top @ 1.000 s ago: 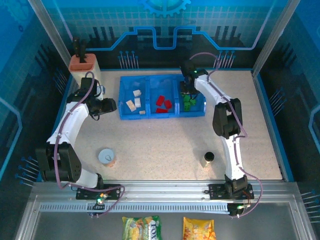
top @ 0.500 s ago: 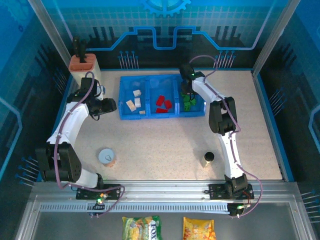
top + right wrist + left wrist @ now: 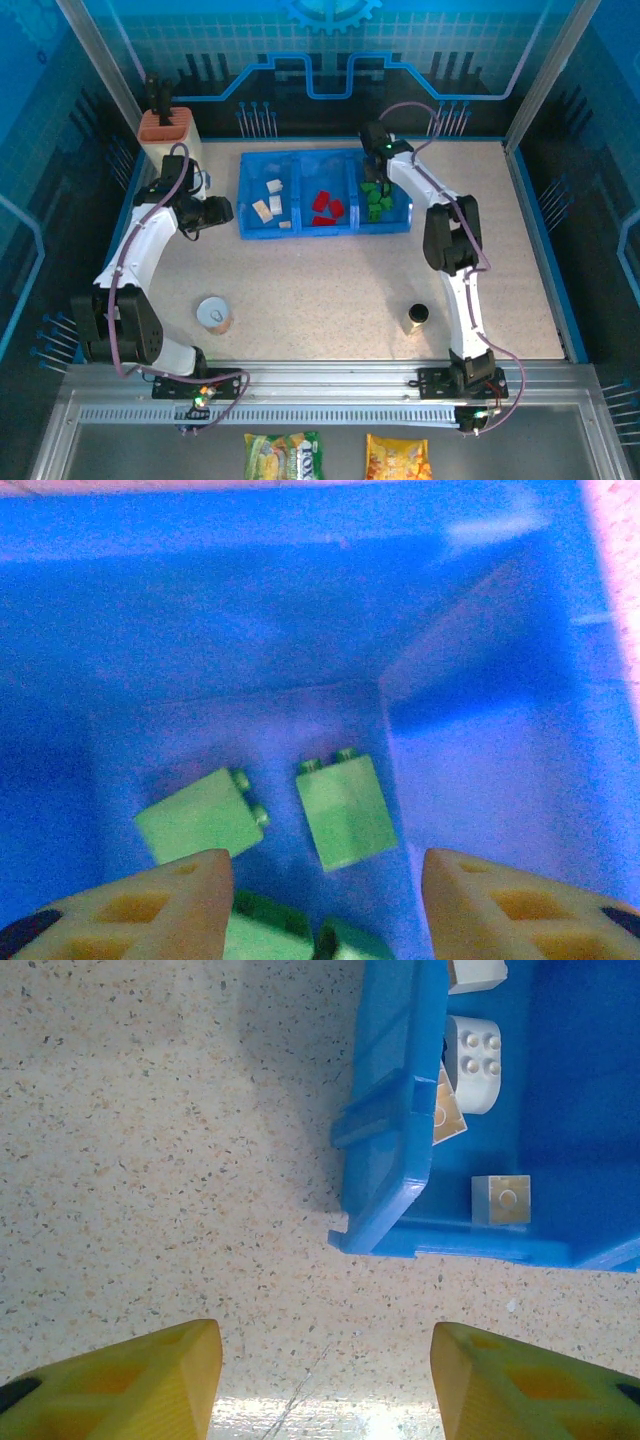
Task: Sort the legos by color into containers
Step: Place the lego in the container, then reset both arms
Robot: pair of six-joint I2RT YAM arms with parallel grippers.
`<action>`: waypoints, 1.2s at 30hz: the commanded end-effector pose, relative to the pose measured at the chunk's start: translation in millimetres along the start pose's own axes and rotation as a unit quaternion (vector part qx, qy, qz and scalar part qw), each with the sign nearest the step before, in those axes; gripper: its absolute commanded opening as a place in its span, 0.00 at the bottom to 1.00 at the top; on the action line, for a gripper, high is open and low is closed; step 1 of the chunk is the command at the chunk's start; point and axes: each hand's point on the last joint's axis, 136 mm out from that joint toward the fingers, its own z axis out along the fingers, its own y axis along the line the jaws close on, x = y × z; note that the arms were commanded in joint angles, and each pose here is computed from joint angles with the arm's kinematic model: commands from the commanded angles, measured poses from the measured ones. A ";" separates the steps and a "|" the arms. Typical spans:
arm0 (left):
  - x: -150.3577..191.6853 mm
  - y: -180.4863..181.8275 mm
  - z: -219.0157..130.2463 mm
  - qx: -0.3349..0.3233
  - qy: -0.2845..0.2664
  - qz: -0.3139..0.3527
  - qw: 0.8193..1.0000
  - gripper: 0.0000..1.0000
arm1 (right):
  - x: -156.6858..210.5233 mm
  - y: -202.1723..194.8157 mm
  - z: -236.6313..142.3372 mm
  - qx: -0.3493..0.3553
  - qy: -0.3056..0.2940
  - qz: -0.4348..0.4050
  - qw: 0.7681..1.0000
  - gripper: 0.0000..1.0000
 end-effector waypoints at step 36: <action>-10.0 53.1 42.0 -0.064 -0.332 0.071 0.938 0.99 | 124.8 -172.4 -61.5 -0.017 -0.242 0.058 0.968 1.00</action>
